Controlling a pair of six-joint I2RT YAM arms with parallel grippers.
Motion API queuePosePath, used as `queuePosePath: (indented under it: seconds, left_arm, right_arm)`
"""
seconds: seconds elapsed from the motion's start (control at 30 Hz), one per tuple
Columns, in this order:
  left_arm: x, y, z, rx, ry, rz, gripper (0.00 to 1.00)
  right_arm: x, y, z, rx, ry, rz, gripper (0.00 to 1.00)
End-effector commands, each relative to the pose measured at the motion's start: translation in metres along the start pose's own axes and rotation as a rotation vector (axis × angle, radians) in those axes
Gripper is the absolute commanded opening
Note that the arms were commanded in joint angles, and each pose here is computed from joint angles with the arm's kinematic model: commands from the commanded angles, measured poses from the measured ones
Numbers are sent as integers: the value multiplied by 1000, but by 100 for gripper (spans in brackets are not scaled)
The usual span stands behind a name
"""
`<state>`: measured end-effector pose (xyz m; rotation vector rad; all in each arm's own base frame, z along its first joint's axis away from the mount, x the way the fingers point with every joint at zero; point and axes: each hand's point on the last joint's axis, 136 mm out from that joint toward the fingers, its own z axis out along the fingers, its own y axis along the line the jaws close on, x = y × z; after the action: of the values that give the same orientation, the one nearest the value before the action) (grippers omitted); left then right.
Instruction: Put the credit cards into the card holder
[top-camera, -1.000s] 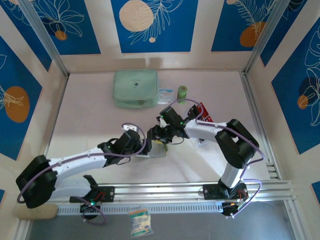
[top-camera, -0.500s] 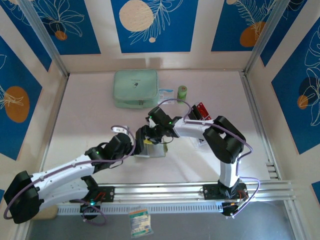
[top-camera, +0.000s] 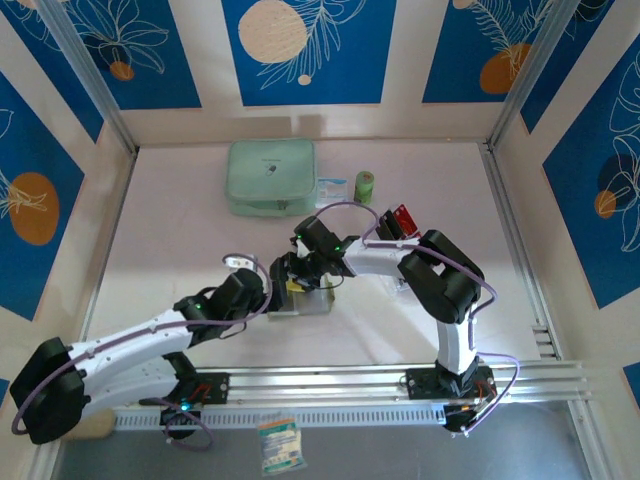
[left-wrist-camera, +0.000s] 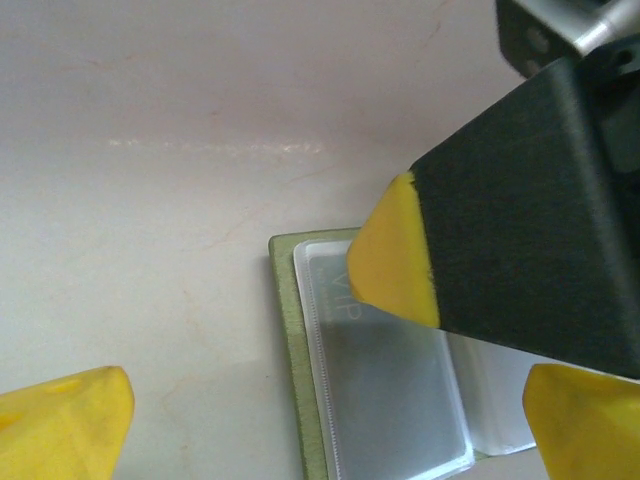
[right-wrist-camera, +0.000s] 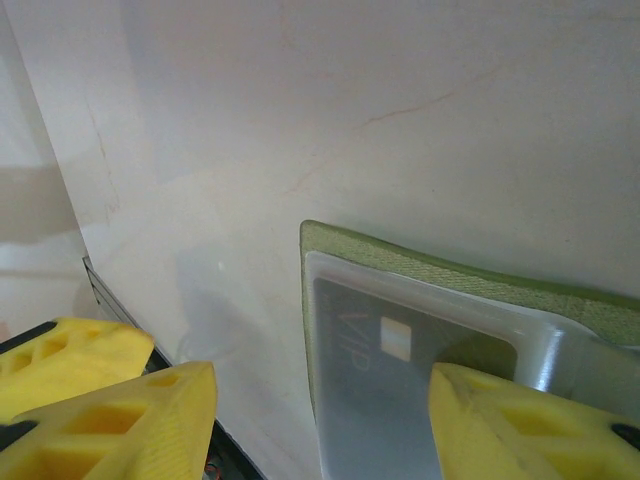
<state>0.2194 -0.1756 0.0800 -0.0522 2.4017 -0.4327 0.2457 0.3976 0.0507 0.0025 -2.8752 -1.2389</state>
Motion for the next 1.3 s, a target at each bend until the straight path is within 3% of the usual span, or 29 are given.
queuePosePath:
  seconds: [0.0, 0.7, 0.93, 1.1, 1.27]
  left_arm:
    - [6, 4, 10, -16, 17, -2, 99]
    - [41, 34, 38, -184, 137, 56, 100]
    - [41, 37, 37, -195, 135, 47, 99]
    - [39, 38, 35, -198, 130, 44, 100]
    - [38, 37, 34, -196, 126, 37, 100]
  right_arm:
    - [4, -1, -3, -15, 14, 29, 58]
    - [-5, 11, -19, -55, -14, 32, 58]
    - [-16, 18, -53, -59, -75, -10, 58]
    - [-25, -5, -98, 61, -151, -62, 58]
    - [-38, -61, -155, 316, -242, -98, 56]
